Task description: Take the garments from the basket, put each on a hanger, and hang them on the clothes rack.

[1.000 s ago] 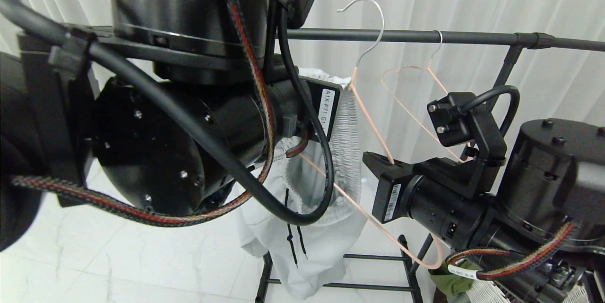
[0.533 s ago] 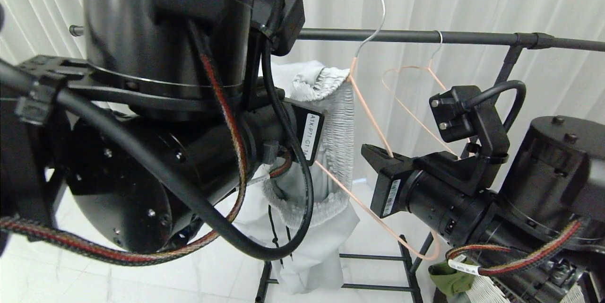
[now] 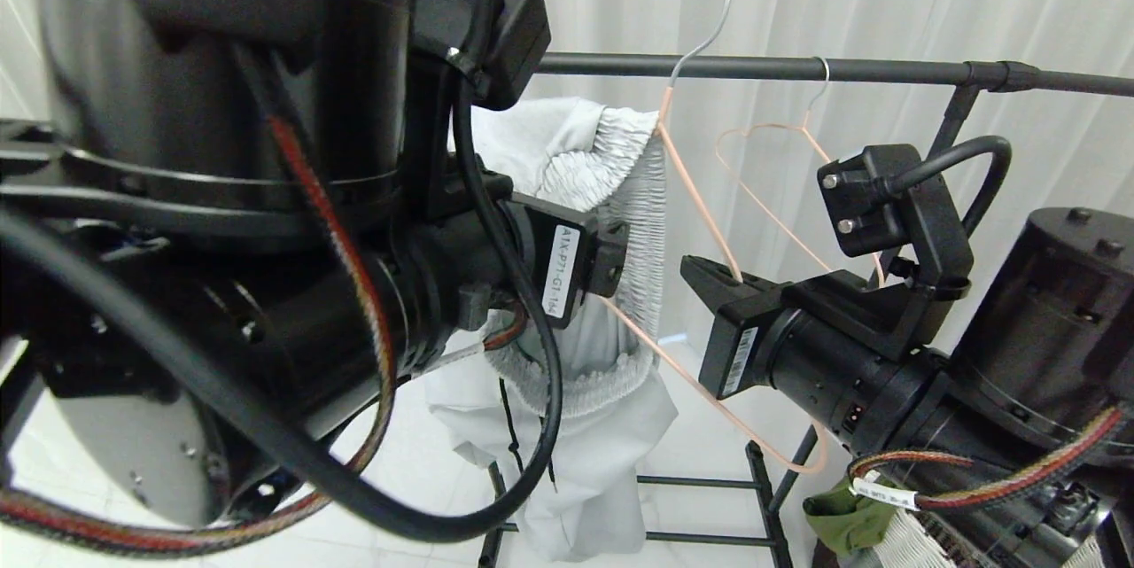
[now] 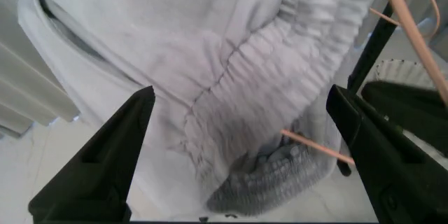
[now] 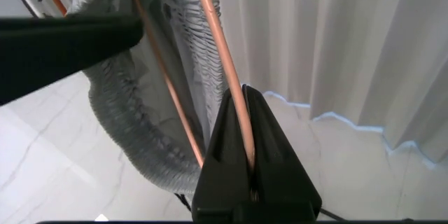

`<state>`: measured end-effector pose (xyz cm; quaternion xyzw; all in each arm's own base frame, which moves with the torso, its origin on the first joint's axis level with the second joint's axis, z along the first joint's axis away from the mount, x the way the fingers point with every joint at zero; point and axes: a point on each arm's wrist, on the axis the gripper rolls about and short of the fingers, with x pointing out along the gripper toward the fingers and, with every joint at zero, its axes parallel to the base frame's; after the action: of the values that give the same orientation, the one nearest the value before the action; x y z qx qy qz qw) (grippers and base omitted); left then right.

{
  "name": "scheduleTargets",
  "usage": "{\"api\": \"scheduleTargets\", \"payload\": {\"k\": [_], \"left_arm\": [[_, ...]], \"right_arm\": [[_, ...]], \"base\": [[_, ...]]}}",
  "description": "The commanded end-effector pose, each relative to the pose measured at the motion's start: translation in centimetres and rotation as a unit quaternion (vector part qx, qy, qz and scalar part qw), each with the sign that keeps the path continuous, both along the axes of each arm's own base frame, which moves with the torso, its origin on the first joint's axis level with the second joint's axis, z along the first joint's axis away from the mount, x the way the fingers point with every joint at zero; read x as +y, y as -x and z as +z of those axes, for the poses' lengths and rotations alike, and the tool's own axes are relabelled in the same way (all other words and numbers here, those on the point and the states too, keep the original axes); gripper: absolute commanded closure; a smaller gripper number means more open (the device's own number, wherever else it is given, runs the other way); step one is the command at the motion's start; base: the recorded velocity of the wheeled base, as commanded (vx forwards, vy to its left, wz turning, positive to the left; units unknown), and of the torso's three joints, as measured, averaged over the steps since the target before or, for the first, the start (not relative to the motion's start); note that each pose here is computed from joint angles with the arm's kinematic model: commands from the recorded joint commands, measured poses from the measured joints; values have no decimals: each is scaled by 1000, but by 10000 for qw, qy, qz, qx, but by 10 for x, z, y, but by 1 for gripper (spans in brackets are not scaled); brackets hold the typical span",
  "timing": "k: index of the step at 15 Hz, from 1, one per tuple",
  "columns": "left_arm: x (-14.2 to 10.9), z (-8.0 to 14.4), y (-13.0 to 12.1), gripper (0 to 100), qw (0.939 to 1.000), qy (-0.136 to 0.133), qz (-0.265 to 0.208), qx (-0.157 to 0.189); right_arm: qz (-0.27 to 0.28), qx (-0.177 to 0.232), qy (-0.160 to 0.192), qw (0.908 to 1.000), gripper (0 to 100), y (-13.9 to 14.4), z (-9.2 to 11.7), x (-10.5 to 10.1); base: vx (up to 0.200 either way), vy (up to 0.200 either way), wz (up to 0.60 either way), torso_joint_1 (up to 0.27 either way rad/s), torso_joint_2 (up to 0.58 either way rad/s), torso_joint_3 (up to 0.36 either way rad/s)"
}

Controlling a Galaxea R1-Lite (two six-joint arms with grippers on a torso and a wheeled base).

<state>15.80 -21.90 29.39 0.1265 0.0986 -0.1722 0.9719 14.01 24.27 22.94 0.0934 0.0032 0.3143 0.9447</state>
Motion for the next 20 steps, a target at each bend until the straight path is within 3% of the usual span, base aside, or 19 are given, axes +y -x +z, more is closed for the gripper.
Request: {"api": "scheduleTargets", "payload": {"k": [1,2,4,6,9,13,17,20], "left_arm": [[20,0,18,0,9999,-15,-103,-33],[21,-1,19,0,9999,-15,-103,-33],[56,7,39,0,9987,-177,-388,-297],[80,18,42,0,9943,-243,-887,-541],[102,22,30,0,9839,-796,-1327,-893],[95,15,23,0,9584,-1043,-2477,-963],[71,-7,3,0,9315,-1053,-3444,-516],[60,-20,-8,0,9167,-1203,-3794,-355]], "right_arm": [[5,-25,10,10000,100,3,1,-5],[4,-31,29,10000,100,3,0,-5],[44,-198,226,9995,100,10,-9,-19],[96,-302,493,9983,100,11,-18,-34],[161,-375,648,9971,100,18,-22,-49],[166,-457,857,9951,100,25,-28,-60],[428,-598,1193,9901,100,31,-37,-69],[497,-659,1308,9880,100,32,-38,-68]], "base": [[0,0,0,0,0,0],[0,0,0,0,0,0],[0,0,0,0,0,0],[0,0,0,0,0,0],[0,0,0,0,0,0],[0,0,0,0,0,0],[0,0,0,0,0,0],[0,0,0,0,0,0]]}}
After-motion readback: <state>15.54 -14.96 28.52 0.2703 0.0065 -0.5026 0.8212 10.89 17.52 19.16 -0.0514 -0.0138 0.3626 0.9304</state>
